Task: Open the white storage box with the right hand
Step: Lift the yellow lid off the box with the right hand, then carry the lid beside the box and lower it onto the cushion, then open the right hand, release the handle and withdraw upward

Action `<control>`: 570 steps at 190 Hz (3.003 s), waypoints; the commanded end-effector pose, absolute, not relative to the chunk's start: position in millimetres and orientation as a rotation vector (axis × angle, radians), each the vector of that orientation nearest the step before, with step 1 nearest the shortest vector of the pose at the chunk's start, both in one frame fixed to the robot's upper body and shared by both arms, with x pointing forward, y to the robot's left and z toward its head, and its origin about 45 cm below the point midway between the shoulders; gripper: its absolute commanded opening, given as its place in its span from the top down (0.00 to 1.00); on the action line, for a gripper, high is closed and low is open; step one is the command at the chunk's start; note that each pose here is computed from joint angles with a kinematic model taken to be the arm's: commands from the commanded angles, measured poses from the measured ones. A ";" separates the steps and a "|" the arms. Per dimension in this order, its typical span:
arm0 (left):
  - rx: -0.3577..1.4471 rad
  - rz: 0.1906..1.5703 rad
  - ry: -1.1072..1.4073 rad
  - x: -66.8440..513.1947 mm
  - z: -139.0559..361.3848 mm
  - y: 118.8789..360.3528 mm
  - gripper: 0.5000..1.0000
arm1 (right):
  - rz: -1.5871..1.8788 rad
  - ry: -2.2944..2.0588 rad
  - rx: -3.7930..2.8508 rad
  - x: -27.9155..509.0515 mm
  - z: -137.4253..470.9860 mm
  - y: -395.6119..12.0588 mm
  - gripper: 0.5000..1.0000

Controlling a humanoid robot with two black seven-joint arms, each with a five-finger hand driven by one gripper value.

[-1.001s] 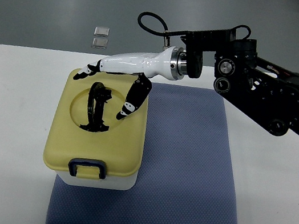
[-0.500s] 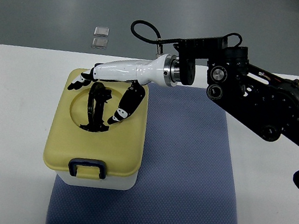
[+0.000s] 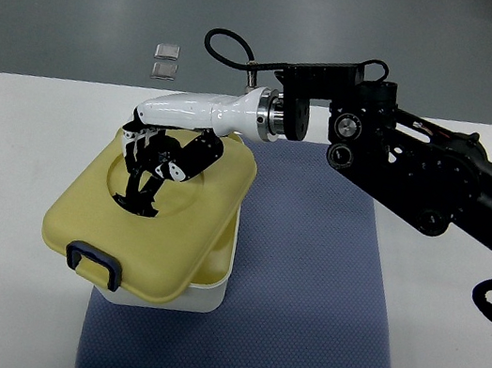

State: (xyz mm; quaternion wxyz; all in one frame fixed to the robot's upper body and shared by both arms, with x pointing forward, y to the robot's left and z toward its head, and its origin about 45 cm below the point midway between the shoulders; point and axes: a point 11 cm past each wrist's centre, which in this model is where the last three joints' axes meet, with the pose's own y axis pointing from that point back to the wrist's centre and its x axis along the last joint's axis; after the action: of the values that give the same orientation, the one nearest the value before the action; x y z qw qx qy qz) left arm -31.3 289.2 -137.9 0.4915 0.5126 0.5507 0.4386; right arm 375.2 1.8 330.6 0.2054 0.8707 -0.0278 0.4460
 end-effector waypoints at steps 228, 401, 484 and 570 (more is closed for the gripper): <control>1.243 1.057 1.338 -31.6 -137.8 287.2 0.00 | 0.965 -0.302 1.845 435.8 309.0 -282.5 1.00; 1.244 1.056 1.339 -31.8 -137.8 287.2 0.00 | 0.897 -0.246 2.060 413.7 223.5 -209.9 0.09; 1.240 1.048 1.340 -31.9 -137.7 284.6 0.00 | 0.538 -0.628 2.360 437.6 262.0 -245.8 0.09; 1.238 1.050 1.342 -31.8 -137.7 284.5 0.00 | -0.969 -2.046 2.697 481.6 239.0 -291.8 0.08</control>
State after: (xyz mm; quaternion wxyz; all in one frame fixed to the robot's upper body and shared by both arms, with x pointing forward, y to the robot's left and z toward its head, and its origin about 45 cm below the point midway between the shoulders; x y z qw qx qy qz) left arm -31.6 284.6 -137.7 0.4949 0.5111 0.5533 0.4332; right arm 484.2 -288.8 260.9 -0.1087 0.8141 -0.5427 -0.1760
